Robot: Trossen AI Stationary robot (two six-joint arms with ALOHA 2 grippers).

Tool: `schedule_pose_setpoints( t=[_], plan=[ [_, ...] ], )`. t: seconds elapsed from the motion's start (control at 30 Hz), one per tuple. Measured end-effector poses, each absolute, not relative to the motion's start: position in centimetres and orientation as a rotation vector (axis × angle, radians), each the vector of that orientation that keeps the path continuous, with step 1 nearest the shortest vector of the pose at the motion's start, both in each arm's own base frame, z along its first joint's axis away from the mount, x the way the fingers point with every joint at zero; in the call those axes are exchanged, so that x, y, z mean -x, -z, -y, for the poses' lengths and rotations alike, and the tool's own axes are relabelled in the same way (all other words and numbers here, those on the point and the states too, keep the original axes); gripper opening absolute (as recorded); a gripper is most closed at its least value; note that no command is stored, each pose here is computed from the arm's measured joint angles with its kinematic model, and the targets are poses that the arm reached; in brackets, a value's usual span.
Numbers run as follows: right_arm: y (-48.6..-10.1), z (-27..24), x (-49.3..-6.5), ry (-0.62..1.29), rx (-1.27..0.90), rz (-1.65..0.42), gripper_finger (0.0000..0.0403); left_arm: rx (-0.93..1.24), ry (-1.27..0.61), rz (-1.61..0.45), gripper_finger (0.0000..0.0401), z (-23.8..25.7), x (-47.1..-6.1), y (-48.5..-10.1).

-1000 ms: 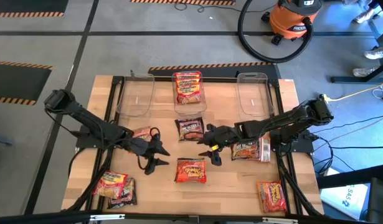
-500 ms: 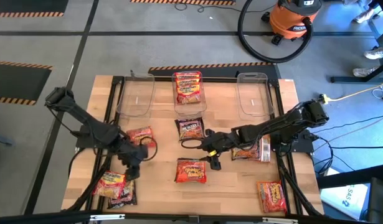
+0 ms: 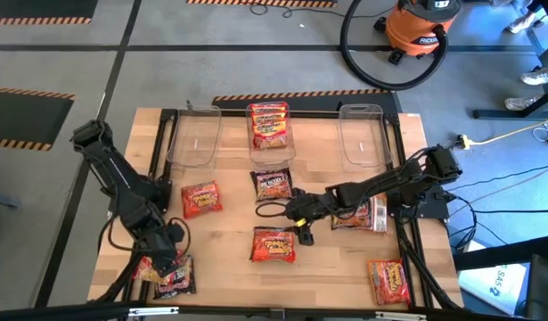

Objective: Sort Maruchan noodles
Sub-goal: Put the red noodle pack into the middle transparent bin

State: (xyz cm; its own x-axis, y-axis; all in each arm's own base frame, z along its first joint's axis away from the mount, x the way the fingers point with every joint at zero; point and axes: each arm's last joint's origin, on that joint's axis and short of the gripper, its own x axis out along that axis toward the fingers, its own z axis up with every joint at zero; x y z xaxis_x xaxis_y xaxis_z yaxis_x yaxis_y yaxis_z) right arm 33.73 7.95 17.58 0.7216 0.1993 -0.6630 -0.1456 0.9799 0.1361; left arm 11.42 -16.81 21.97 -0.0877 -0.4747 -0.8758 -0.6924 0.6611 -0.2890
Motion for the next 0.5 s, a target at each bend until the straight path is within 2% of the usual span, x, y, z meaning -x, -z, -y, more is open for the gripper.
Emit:
schedule_pose_setpoints(
  t=[0.13, 0.3, 0.5],
  plan=[
    [-17.7, -8.0, -33.8, -0.197, -0.074, -0.730, 0.0237, 0.969, -0.219, -1.718, 0.0195, 17.1, -11.0, -20.7],
    [-17.7, -8.0, -33.9, -0.199, -0.073, -0.718, 0.0237, 0.960, -0.160, -1.605, 0.0195, 17.0, -11.4, -19.0],
    [-17.8, -8.0, -33.9, -0.183, -0.067, -0.713, 0.0237, 0.870, -0.113, -1.327, 0.0195, 16.3, -13.0, -18.6]
  ],
)
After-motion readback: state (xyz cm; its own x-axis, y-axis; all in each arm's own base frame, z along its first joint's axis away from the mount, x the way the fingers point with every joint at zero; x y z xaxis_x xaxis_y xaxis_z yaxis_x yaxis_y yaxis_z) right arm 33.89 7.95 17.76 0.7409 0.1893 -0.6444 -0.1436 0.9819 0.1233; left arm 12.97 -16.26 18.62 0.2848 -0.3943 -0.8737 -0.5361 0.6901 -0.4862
